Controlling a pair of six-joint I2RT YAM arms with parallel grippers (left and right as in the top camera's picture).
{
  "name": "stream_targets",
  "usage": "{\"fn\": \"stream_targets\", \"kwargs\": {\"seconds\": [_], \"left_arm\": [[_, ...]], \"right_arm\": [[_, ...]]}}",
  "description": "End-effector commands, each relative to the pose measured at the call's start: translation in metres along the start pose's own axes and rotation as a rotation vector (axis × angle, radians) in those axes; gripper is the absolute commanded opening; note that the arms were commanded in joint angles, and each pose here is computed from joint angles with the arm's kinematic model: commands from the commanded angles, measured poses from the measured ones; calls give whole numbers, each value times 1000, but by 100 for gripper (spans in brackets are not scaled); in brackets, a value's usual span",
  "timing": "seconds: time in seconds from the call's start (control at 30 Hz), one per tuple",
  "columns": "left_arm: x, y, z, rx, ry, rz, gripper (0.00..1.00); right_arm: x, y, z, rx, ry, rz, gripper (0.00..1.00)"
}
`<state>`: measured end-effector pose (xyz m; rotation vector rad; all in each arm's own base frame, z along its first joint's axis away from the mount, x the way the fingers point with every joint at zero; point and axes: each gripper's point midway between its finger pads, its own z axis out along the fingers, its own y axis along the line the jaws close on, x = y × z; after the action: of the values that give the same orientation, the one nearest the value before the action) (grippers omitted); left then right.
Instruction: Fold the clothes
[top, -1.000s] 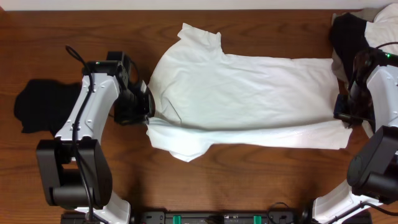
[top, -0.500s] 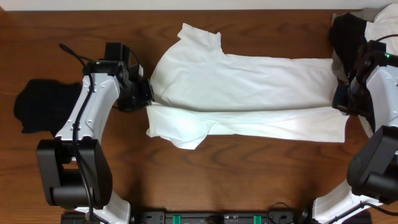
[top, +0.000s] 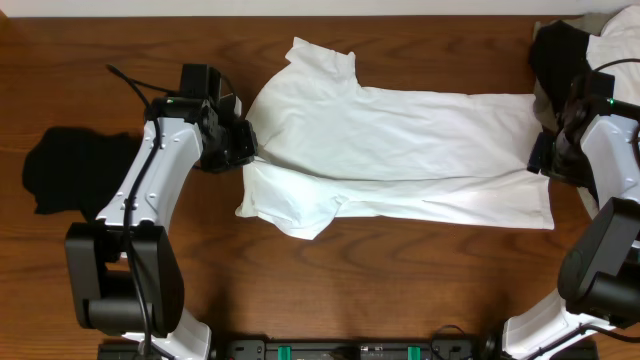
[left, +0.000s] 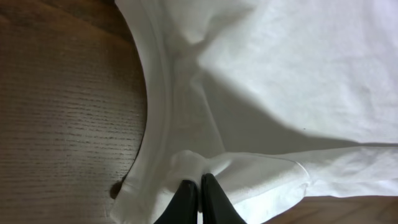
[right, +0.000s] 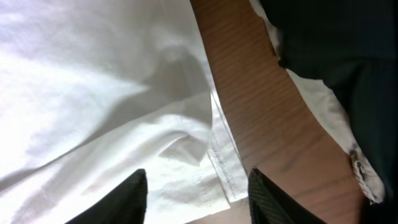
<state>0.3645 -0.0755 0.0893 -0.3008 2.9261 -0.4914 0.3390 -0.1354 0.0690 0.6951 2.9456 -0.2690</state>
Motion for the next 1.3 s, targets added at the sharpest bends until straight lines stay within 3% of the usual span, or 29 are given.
{"fn": "stream_targets", "kwargs": {"seconds": [0.0,0.1,0.27,0.4,0.63,1.03,1.27], "left_arm": [[-3,3,-5,-21,-25,-5,6],[-3,3,-5,-22,-26,-4,6],[-7,6,-6,-43,-43,-2,6],[-9,6,-6,-43,-52,0,6],[-9,6,-6,-44,-50,-1,6],[-6,7,-6,-47,-41,-4,6],[-6,7,-6,-46,-41,-4,6]], "right_arm": [[1,0,-2,0,-4,8,49],[5,1,-3,-8,15,5,39],[21,10,-3,-65,82,-3,12],[30,9,1,-60,109,-7,1],[36,12,24,-63,90,-4,1],[-6,19,38,-83,-113,25,3],[-2,19,43,-81,-101,22,4]]}}
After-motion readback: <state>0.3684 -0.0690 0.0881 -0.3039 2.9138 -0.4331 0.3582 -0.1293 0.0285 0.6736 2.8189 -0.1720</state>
